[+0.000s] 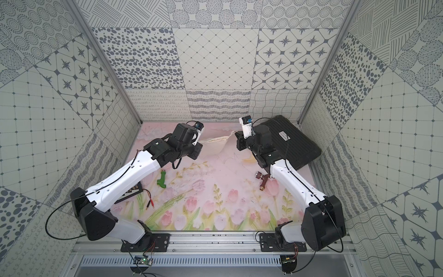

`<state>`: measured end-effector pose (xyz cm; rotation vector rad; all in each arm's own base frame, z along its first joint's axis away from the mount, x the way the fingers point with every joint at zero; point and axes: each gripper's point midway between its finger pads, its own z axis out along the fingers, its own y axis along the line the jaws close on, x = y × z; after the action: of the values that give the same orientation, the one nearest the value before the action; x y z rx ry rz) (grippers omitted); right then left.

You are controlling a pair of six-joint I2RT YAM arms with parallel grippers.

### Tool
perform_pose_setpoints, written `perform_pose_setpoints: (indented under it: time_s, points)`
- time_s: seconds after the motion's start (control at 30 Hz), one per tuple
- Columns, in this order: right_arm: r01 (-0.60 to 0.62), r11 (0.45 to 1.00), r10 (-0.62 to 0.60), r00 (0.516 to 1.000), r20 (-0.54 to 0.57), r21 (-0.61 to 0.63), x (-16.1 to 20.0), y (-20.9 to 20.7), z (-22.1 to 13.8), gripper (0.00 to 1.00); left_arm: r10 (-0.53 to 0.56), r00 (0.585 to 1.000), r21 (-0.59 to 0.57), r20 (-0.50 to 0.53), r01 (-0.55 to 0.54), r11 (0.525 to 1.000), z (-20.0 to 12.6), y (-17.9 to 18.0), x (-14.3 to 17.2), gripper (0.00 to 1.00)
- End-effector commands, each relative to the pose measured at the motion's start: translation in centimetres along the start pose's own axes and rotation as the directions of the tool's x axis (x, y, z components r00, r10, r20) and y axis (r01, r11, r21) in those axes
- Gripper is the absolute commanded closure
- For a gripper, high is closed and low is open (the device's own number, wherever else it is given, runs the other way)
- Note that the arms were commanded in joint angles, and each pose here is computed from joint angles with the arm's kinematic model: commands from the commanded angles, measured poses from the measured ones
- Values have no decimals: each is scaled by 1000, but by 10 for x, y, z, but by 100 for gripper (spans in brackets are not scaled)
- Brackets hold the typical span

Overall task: Close the soil bag
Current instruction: Pick up the soil bag from the center of the board.

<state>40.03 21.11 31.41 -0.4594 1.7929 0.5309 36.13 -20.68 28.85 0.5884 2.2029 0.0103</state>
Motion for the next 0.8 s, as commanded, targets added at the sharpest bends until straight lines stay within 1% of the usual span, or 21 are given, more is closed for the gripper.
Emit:
perform_pose_setpoints:
  time_s: [0.0, 0.1, 0.2, 0.23, 0.3, 0.33, 0.43, 0.5, 0.53, 0.67, 0.7, 0.77]
  points:
    - [19, 997, -16, 999, 41, -70, -28, 17, -10, 100, 17, 999, -81, 43, -14, 997, -38, 28, -10, 100]
    - [0, 996, 3, 999, 34, -91, -29, 21, -9, 100, -1, 999, -73, 50, 5, 997, -41, 28, -8, 100]
    - [-7, 994, 9, 1000, 17, -111, -23, 28, -6, 100, -18, 1000, -40, 19, 18, 999, -35, 21, 4, 91]
    - [-1, 994, 3, 1000, 16, -113, -22, 32, -5, 100, -21, 1000, -36, 10, 21, 999, -32, 19, 8, 85]
    - [9, 993, -6, 1000, 24, -121, -26, 37, -5, 100, -35, 999, -18, 11, 35, 999, -32, 16, 9, 59]
    - [13, 992, -9, 999, 31, -128, -30, 40, -6, 100, -38, 999, 4, 20, 38, 999, -34, 13, 6, 54]
    - [25, 990, -18, 998, 52, -140, -42, 45, -8, 100, -69, 994, 122, 85, 58, 991, -47, -4, -14, 44]
    - [32, 990, -23, 998, 63, -140, -48, 46, -11, 100, -75, 988, 207, 132, 47, 977, -55, -21, -29, 33]
    - [32, 989, -23, 998, 63, -141, -48, 47, -12, 100, -76, 984, 243, 158, 36, 969, -57, -30, -37, 31]
    - [25, 988, -15, 998, 63, -152, -49, 50, -15, 100, -67, 973, 377, 221, -22, 926, -62, -69, -71, 29]
    - [25, 988, -15, 998, 65, -154, -49, 51, -17, 100, -64, 972, 418, 228, -39, 908, -61, -82, -79, 29]
    - [25, 988, -14, 998, 67, -153, -49, 53, -19, 100, -61, 968, 456, 245, -59, 888, -54, -98, -93, 28]
